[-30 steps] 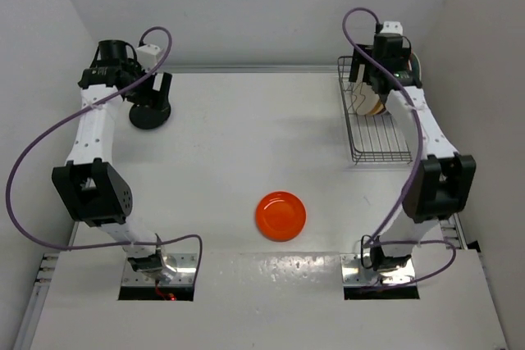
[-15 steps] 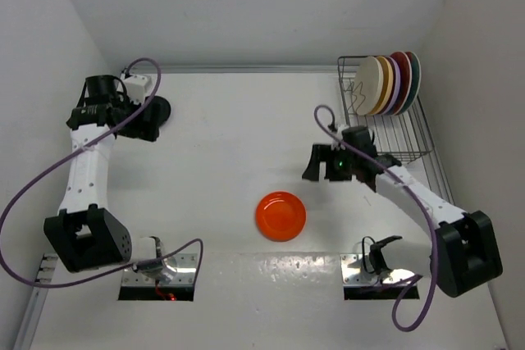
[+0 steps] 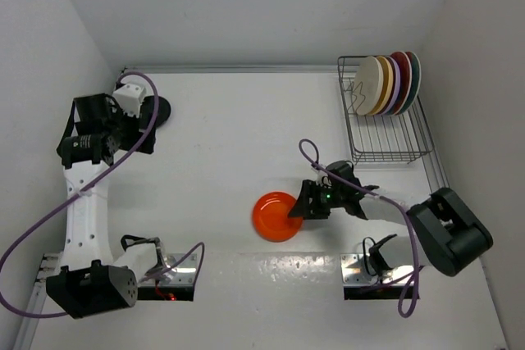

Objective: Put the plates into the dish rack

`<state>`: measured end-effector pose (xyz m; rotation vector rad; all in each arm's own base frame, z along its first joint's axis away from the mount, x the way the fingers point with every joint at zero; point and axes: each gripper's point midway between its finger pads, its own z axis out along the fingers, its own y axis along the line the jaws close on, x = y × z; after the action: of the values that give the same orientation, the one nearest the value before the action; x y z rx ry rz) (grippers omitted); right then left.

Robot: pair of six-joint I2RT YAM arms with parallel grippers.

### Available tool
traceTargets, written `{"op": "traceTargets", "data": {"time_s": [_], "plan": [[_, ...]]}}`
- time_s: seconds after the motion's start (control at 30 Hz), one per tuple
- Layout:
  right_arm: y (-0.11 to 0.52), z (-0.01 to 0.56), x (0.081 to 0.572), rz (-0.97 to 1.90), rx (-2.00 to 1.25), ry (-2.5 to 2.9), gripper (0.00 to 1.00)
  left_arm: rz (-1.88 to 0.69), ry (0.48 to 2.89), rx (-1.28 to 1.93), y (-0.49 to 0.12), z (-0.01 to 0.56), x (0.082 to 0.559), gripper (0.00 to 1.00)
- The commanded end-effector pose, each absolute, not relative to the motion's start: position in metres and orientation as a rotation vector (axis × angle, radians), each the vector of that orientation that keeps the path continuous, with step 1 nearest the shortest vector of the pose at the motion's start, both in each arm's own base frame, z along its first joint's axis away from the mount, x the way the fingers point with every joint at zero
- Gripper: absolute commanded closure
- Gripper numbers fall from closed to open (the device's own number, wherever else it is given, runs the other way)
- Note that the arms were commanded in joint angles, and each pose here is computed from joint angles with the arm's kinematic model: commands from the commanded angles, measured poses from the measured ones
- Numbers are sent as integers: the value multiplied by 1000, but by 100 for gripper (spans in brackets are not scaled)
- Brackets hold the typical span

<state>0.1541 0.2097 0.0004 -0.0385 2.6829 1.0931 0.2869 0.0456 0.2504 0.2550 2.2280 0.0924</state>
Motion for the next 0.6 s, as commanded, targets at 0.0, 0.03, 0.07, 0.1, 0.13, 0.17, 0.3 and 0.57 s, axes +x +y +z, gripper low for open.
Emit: {"op": "traceTargets", "data": {"time_s": [0.0, 0.03, 0.07, 0.1, 0.13, 0.17, 0.3, 0.57], "plan": [[215, -13, 152, 1138, 22, 2658, 47, 116, 2199, 223, 49, 258, 280, 0], [215, -18, 148, 1140, 37, 2679, 55, 122, 2197, 213, 51, 257, 277, 0], [215, -23, 146, 1141, 57, 2699, 61, 122, 2197, 213, 51, 257, 277, 0], [217, -25, 144, 1158, 52, 2711, 66, 122, 2197, 213, 51, 257, 277, 0], [217, -28, 143, 1156, 52, 2725, 87, 116, 2195, 208, 52, 257, 277, 0], [217, -30, 144, 1150, 49, 2738, 97, 119, 2187, 209, 51, 260, 275, 0], [229, -8, 175, 1139, -22, 2651, 100, 111, 2194, 203, 52, 258, 274, 0], [213, 123, 269, 767, -269, 2342, 100, 134, 2218, 195, 61, 254, 277, 0]]}}
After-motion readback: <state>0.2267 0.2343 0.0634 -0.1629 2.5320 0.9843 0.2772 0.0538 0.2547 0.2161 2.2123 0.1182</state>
